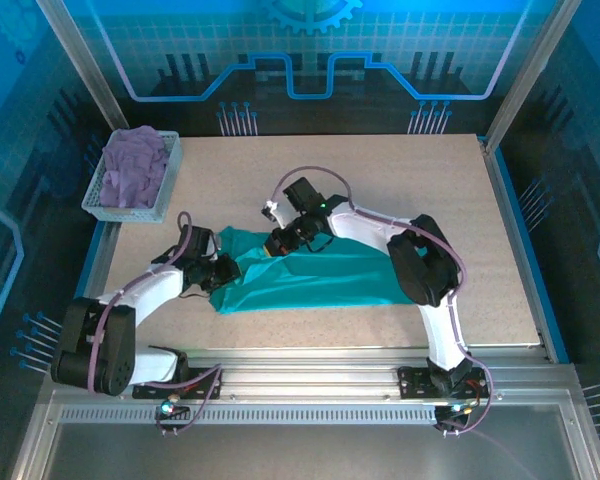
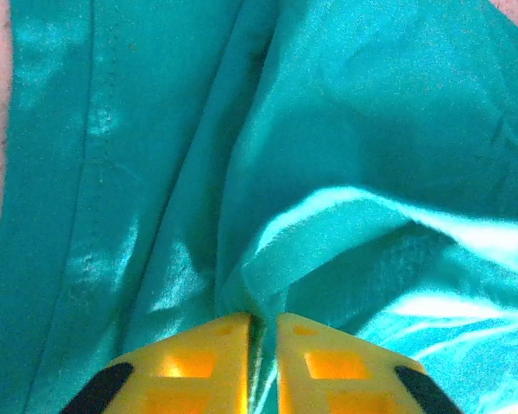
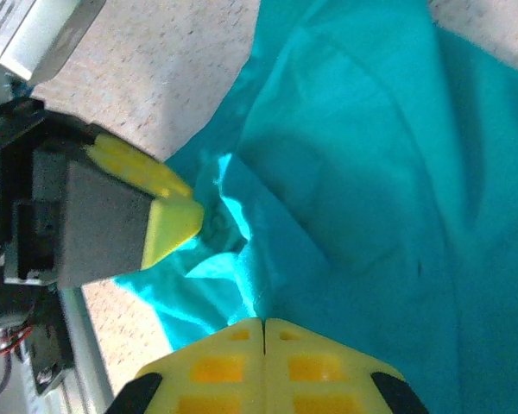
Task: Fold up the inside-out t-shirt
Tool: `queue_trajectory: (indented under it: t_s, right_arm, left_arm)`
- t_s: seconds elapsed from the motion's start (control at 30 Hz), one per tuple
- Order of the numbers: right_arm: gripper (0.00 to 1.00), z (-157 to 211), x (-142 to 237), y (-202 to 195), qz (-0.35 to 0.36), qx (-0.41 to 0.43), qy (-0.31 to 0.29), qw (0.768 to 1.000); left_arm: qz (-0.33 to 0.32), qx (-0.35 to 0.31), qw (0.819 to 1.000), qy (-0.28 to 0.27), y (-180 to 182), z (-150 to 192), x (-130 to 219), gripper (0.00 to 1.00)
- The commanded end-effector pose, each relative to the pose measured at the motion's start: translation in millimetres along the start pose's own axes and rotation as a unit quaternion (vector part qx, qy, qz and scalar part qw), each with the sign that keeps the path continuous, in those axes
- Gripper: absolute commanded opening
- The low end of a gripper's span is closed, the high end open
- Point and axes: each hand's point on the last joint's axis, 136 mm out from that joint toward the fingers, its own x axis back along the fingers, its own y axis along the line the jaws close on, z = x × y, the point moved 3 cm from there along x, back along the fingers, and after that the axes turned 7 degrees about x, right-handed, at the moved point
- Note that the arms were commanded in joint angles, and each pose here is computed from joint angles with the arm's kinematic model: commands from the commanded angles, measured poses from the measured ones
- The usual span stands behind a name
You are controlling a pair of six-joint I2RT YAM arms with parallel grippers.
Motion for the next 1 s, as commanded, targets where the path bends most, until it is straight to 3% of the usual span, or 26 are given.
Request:
queue_trajectory:
  t_s: [0.0,0.23,0.43,0.53,0.63,0.8,0.97]
  right_arm:
    - [0.05,14,6,23,-0.039,0.025,0.002,0.999]
    - [0.21,57,11,28,-0.048,0.052,0.053,0.996]
    - [0.31,44,29,43,-0.053,0.098,0.016,0.994]
    - [0.32,24,25,42,-0.035,0.090,-0.014,0.995]
    - [0.27,18,1,32,0.000,0.052,-0.006,0.999]
    - [0.16,42,-31,2,0.044,-0.021,0.029,0.998]
    - [0.14,69,-51,-12,0.039,-0.057,0.069,0.995]
  left_arm:
    - [-0.014,0.007,1.000,0.018,11,18,8,0.23]
    - [-0.019,-0.004,0.999,-0.049,8,10,41,0.45]
    - [0.058,-0.036,0.995,-0.073,-35,-2,49,0.53]
    - [0.069,-0.052,0.994,-0.060,-54,-9,38,0.53]
    - [0.063,-0.041,0.997,-0.031,-58,-13,15,0.47]
    - [0.002,-0.010,1.000,0.000,-23,-4,-19,0.38]
    - [-0.012,-0.003,1.000,-0.018,-10,-7,-16,0.37]
